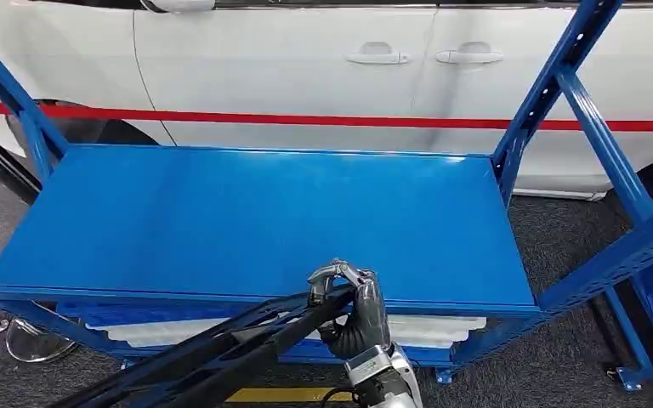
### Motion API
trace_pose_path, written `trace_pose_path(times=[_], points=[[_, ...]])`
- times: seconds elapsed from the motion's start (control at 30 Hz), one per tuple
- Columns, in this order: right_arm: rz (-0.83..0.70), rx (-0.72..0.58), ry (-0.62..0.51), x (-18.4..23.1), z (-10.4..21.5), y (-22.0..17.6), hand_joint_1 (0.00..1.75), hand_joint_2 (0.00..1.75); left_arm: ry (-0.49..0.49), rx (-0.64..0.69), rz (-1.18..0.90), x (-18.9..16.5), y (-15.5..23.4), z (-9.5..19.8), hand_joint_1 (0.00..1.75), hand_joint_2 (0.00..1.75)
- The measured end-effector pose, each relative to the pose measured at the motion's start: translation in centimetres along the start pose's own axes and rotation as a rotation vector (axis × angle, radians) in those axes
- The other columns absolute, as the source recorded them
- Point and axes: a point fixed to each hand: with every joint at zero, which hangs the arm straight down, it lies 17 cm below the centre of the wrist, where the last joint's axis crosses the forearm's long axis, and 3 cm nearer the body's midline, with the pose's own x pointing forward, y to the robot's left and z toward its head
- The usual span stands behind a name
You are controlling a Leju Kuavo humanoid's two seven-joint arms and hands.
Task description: Take the parts from the cabinet and place them on the table.
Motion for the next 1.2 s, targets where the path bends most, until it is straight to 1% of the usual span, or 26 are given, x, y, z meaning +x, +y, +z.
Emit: trace_pose_path(times=[0.33, 0.6, 0.73, 0.8, 1.03, 1.2], points=[[0.069, -0.015, -0.004, -0.3, 0.8, -0.3, 1.75, 1.75, -0.001, 0.002, -0.009, 0.0, -0.2, 0.0, 0.00, 1.75], [0.063, -0.013, 0.020, -0.8, 1.8, 0.0, 1.75, 1.75, 0.026, 0.015, 0.029, -0.4, -0.1, 0.1, 0.00, 1.75], [0.043, 0.001, 0.042, -1.3, 2.4, 0.4, 1.75, 1.75, 0.102, 0.008, 0.065, -2.0, -0.3, 0.5, 0.00, 1.75], [0.039, 0.002, 0.047, -1.5, 2.5, 0.4, 1.75, 1.75, 0.125, 0.010, 0.072, -2.5, -0.3, 0.6, 0.00, 1.75], [0.037, 0.000, 0.063, -1.9, 3.3, 0.3, 1.75, 1.75, 0.167, -0.001, 0.063, -3.4, -0.8, 1.0, 0.00, 1.75], [0.035, 0.001, 0.092, -2.5, 4.4, 0.0, 1.75, 1.75, 0.167, -0.011, 0.059, -3.4, -1.1, 1.0, 0.00, 1.75]])
